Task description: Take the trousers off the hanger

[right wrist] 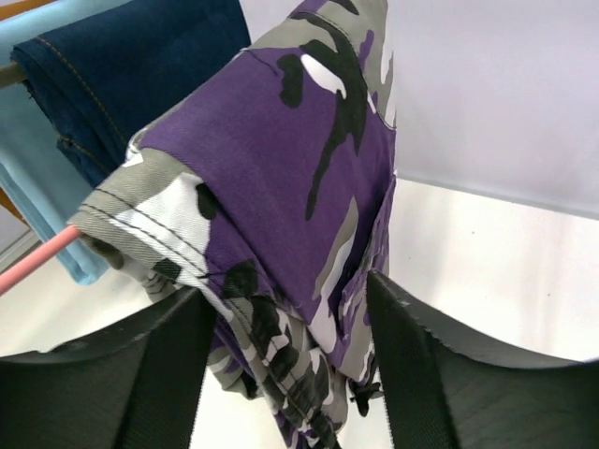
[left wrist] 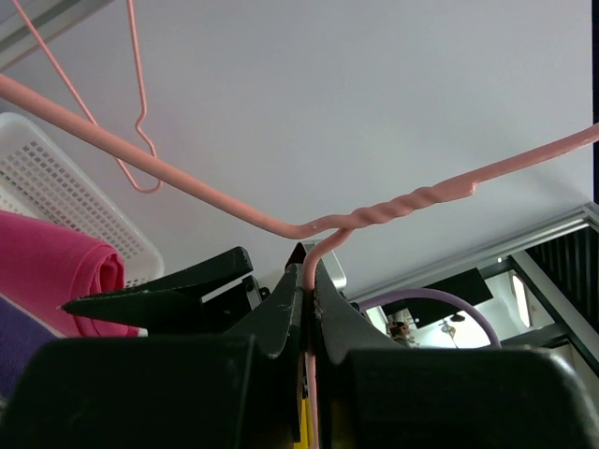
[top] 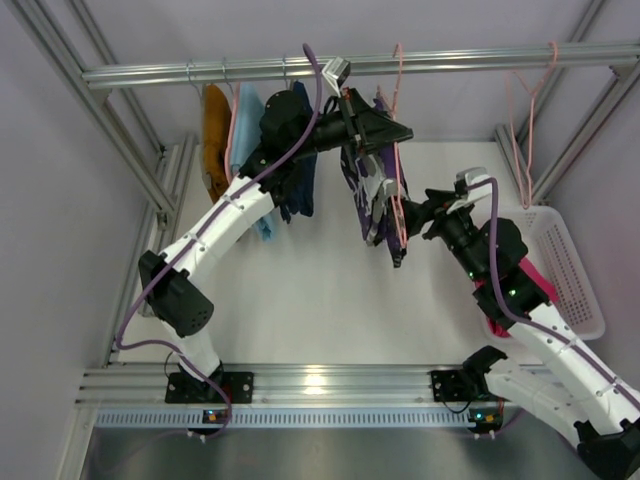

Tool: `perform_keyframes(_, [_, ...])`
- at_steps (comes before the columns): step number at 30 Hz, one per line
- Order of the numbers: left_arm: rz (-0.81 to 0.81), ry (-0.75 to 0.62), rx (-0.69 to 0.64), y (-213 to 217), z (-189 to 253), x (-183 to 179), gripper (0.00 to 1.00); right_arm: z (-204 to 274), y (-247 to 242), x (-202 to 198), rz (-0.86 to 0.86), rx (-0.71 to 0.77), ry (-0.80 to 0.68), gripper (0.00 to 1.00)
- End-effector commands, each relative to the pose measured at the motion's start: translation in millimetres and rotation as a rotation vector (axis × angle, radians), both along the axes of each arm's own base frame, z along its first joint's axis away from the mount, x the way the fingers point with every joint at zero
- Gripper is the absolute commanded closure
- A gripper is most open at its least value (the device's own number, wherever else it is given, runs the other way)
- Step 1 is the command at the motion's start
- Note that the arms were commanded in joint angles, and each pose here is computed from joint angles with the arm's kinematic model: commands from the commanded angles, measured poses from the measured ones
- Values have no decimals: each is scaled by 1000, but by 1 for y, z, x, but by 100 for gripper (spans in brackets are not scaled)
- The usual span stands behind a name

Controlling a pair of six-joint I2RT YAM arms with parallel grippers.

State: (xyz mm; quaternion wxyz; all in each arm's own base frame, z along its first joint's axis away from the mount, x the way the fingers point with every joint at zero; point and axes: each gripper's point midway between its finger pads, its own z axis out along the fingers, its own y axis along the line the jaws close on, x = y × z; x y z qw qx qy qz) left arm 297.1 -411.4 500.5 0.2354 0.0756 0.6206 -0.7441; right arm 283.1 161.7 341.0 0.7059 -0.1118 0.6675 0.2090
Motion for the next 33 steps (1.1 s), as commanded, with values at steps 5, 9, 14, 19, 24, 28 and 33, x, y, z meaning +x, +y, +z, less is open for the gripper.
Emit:
perform_keyframes(5, [-19, -311, -231, 34, 102, -55, 100, 58, 7, 2, 15, 55, -165, 28])
perform_keyframes(9, [-18, -319, -230, 34, 103, -54, 100, 58, 23, -5, 91, 52, -174, 24])
perform_keyframes(14, [-22, -319, -237, 34, 105, -56, 100, 58, 17, -2, 52, 60, -169, 24])
perform_keyframes(19, [-22, -319, -235, 33, 104, -56, 100, 64, 19, -7, 79, 69, -186, 19])
perform_keyframes(24, [-27, -316, -238, 31, 104, -56, 100, 61, 27, -11, 128, 73, -176, 14])
perform_keyframes(28, [-29, -316, -234, 31, 103, -56, 100, 65, 29, -12, 140, 76, -190, 11])
perform_keyframes(33, [-30, -319, -243, 32, 107, -58, 100, 52, 16, 3, 30, 36, -161, 10])
